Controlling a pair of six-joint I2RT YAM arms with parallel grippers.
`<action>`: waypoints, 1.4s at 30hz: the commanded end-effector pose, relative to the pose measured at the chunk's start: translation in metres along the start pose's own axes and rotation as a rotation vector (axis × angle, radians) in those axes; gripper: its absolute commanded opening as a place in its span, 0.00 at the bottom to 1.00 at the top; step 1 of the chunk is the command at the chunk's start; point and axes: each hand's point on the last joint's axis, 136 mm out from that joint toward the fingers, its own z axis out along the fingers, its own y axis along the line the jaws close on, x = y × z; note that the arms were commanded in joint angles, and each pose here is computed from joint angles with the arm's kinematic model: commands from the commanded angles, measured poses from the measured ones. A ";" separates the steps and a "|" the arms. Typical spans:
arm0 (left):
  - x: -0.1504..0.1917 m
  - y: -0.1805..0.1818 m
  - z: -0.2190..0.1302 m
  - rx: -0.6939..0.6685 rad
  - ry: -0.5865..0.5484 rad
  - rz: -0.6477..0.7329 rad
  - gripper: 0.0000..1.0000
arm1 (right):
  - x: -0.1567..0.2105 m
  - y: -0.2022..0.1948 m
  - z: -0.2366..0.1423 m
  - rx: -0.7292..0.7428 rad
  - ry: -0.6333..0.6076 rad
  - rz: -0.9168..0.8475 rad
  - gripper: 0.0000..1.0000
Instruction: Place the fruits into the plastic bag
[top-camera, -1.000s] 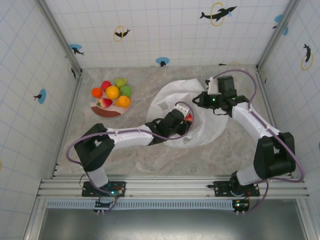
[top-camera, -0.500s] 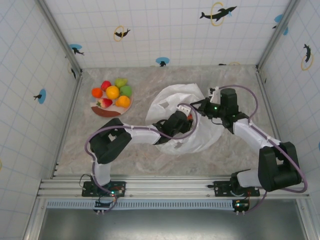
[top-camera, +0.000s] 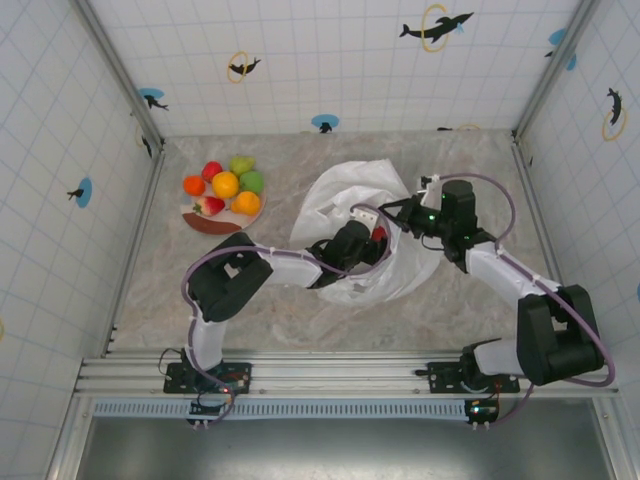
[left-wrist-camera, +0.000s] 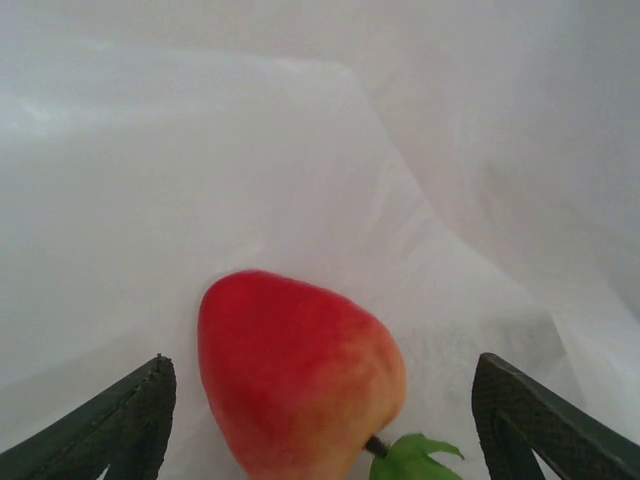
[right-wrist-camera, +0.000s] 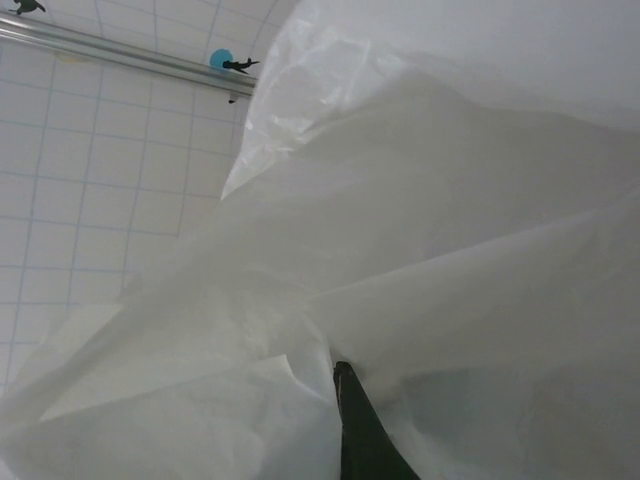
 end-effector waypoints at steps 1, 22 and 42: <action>-0.017 -0.003 -0.014 0.032 -0.046 -0.022 0.81 | 0.008 -0.016 0.005 0.065 0.056 -0.064 0.00; -0.009 -0.046 -0.088 0.324 0.063 -0.056 0.81 | -0.009 -0.055 0.012 0.264 0.092 -0.202 0.00; -0.095 0.045 -0.178 0.134 -0.056 -0.244 0.82 | -0.029 -0.064 0.019 0.385 0.133 -0.397 0.00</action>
